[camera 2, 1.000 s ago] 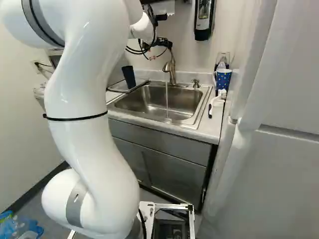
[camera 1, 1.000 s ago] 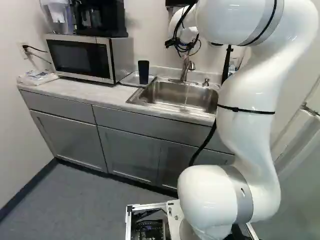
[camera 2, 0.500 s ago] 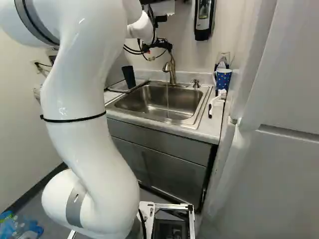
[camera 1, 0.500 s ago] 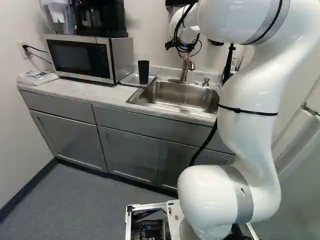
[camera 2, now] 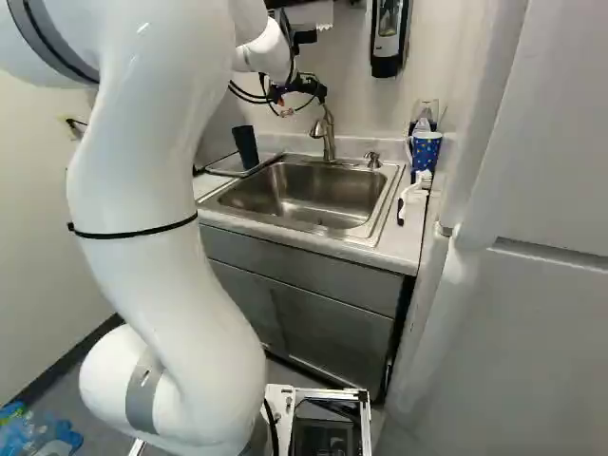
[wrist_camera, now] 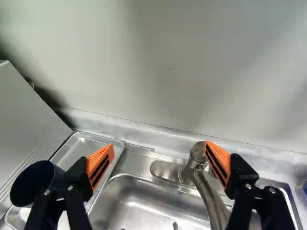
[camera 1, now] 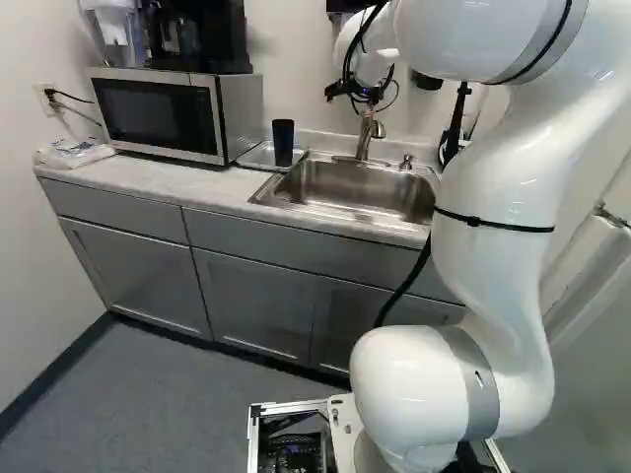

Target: Rinse the cup and place it in the tray

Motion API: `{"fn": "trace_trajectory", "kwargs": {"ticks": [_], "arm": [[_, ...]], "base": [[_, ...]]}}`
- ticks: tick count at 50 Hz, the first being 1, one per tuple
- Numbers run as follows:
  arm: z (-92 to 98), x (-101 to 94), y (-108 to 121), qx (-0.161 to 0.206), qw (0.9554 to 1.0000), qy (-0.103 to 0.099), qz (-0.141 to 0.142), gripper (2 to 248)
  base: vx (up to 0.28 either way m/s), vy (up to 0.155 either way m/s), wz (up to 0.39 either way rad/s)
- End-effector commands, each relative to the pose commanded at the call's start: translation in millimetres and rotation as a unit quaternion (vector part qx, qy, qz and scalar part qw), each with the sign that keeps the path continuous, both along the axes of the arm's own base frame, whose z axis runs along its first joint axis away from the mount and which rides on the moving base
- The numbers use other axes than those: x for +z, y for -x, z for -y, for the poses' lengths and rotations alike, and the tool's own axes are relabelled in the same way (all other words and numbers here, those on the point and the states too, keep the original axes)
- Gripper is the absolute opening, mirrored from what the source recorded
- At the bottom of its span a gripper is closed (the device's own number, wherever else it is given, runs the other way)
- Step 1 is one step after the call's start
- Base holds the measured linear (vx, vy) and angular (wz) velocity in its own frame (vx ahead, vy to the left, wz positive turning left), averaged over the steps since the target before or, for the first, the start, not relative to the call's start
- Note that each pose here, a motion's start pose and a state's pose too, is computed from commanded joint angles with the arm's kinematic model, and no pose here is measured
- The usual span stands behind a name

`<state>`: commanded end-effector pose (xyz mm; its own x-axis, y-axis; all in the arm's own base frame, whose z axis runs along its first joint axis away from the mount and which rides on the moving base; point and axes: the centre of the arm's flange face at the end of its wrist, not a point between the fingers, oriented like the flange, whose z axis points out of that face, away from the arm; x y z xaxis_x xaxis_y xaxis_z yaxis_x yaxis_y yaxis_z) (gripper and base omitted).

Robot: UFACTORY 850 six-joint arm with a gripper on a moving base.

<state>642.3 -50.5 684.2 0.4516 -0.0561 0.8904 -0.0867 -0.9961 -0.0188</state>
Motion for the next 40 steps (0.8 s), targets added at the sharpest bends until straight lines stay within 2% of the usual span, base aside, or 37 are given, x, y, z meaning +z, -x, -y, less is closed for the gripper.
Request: {"fn": "trace_trajectory", "kwargs": {"ticks": [10,23,40], "arm": [[0.0,0.7,0,0.0,1.0,0.0,0.001,247],[1.4,13.1,3,-0.001,0.9999,0.001,0.011,247],[22.2,33.5,20,-0.019,0.9995,0.003,0.026,247]], "base": [[0.0,0.0,0.0],[0.0,0.0,0.0],[0.0,0.0,0.0]]}}
